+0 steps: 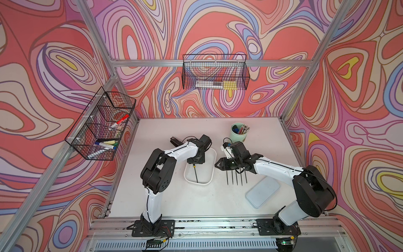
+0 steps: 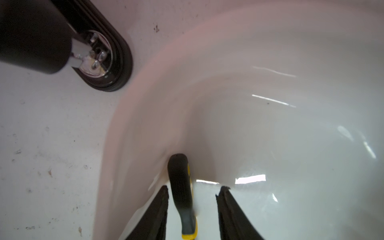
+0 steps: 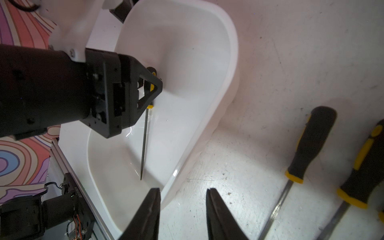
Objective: Take the file tool out of the storage box
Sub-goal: Pick up the file tool from the storage box.
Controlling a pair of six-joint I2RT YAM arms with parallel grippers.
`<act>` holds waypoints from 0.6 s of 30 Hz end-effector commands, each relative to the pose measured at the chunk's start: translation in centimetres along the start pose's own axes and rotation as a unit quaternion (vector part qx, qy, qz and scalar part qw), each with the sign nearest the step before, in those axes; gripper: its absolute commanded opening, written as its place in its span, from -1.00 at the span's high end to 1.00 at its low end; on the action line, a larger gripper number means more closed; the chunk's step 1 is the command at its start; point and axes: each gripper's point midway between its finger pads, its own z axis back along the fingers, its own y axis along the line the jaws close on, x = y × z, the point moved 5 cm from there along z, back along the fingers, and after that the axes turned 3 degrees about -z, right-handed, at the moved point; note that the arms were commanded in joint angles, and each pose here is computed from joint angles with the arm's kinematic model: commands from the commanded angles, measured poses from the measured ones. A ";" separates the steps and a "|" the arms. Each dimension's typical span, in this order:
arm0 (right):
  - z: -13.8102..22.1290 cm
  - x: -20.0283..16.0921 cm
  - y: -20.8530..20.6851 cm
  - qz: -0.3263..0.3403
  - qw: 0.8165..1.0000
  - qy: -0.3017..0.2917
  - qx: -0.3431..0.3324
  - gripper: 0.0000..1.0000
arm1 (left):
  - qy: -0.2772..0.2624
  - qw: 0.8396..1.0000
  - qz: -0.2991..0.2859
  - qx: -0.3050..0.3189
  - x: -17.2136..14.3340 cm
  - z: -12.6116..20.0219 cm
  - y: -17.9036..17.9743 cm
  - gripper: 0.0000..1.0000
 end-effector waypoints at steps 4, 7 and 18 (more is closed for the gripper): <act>0.6 0.5 0.1 -0.002 1.000 -0.020 0.001 0.23 | 0.005 1.000 0.001 0.006 0.3 -0.4 0.2 0.29; 0.7 0.6 0.2 -0.003 1.000 -0.021 0.000 0.23 | 0.006 1.000 -0.001 0.004 0.4 -0.6 0.2 0.35; 0.8 0.6 0.2 -0.003 1.000 -0.025 0.000 0.23 | 0.005 1.000 -0.001 -0.025 1.2 -1.6 -0.5 0.55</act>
